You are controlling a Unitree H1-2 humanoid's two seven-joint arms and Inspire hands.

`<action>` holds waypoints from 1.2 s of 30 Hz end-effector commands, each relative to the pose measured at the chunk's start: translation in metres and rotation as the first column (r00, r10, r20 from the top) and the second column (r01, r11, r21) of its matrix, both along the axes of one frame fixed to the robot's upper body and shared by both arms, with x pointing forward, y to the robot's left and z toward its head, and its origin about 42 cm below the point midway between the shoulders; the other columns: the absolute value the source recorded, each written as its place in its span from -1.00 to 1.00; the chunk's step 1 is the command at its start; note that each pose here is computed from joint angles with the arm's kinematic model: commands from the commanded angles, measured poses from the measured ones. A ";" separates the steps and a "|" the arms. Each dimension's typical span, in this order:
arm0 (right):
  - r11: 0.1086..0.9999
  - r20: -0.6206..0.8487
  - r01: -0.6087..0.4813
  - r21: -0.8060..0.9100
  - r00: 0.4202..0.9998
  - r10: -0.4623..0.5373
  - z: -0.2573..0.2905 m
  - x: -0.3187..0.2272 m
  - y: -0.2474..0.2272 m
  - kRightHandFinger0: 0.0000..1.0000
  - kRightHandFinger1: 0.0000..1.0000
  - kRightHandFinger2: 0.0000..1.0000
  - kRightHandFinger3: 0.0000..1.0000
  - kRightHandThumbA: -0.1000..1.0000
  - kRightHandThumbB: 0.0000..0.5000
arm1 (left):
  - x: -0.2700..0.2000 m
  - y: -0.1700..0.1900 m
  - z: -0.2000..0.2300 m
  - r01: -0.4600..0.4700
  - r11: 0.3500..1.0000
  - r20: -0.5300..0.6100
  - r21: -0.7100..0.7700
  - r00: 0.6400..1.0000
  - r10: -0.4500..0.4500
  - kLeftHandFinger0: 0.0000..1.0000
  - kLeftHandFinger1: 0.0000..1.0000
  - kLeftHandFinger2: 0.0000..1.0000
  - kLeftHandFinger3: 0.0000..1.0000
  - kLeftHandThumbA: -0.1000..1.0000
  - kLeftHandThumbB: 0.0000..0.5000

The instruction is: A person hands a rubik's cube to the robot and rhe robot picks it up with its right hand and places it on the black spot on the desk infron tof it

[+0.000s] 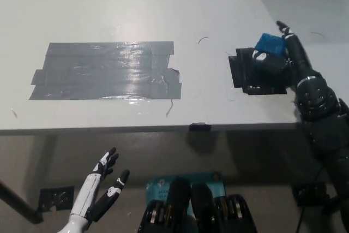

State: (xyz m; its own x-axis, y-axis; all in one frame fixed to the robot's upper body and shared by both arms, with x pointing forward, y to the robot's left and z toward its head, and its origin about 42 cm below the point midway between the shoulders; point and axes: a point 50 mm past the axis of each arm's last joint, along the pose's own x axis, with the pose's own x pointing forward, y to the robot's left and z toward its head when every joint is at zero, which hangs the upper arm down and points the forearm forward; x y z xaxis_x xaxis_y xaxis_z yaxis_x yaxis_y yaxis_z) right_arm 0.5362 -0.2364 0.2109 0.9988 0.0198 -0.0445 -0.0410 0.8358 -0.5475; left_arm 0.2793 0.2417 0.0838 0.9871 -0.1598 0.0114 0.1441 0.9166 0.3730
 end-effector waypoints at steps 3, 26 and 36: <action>0.995 0.098 -0.100 -0.022 0.990 0.102 0.055 0.008 -0.005 1.00 1.00 1.00 1.00 0.61 1.00 | 0.005 0.005 0.011 0.008 1.000 0.051 0.022 0.999 -0.009 1.00 1.00 1.00 1.00 0.65 -0.61; 0.986 0.523 -0.149 -0.072 0.836 0.164 0.199 -0.064 -0.005 1.00 1.00 1.00 1.00 0.99 1.00 | 0.011 0.003 0.015 0.010 1.000 0.060 0.028 0.998 -0.012 1.00 1.00 1.00 1.00 0.63 -0.65; 0.963 0.712 -0.261 -0.067 0.664 0.229 0.166 -0.216 0.019 1.00 1.00 1.00 1.00 1.00 0.62 | 0.015 0.002 0.018 0.023 0.999 0.062 0.036 0.998 -0.025 1.00 1.00 1.00 1.00 0.63 -0.60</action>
